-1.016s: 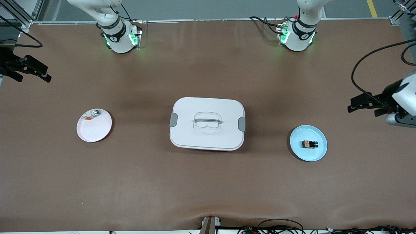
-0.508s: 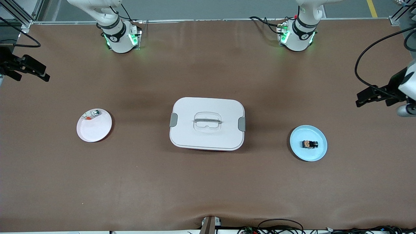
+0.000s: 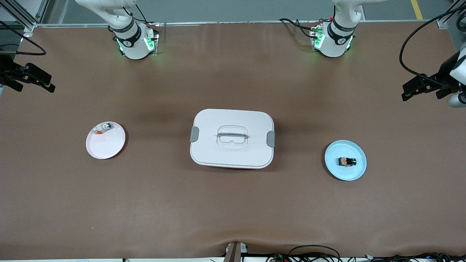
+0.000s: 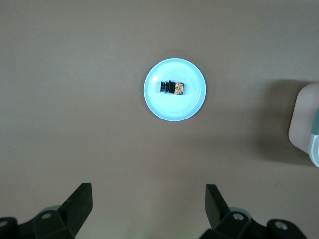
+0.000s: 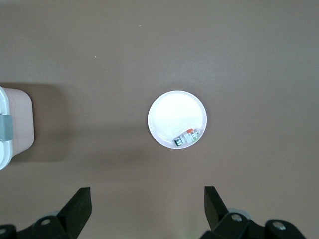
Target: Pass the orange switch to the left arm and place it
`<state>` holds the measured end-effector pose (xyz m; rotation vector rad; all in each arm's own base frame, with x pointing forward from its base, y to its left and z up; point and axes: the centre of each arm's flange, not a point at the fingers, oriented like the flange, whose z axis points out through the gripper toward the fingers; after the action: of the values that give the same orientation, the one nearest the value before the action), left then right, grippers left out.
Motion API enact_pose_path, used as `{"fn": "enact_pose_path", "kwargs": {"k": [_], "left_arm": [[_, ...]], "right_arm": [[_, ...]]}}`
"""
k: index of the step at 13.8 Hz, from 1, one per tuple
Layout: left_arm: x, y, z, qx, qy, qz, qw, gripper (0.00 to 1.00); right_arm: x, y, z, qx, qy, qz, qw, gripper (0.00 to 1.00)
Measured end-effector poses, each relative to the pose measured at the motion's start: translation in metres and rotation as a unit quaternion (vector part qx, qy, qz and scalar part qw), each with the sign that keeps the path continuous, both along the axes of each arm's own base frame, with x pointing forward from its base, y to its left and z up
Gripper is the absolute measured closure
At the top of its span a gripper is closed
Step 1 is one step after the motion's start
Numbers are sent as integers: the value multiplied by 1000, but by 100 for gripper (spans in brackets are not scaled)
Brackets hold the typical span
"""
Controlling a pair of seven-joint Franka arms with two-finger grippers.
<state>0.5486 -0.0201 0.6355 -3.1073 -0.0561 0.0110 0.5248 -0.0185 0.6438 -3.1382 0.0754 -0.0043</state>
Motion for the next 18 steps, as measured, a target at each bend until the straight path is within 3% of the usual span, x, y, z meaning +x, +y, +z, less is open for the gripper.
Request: {"fn": "enact_pose_path", "kwargs": {"k": [18], "left_arm": [[-31,-23,12,-19,-6,-16,1000,0]], "right_arm": [[2,0,-1,-1,0,0,1000,0]]}}
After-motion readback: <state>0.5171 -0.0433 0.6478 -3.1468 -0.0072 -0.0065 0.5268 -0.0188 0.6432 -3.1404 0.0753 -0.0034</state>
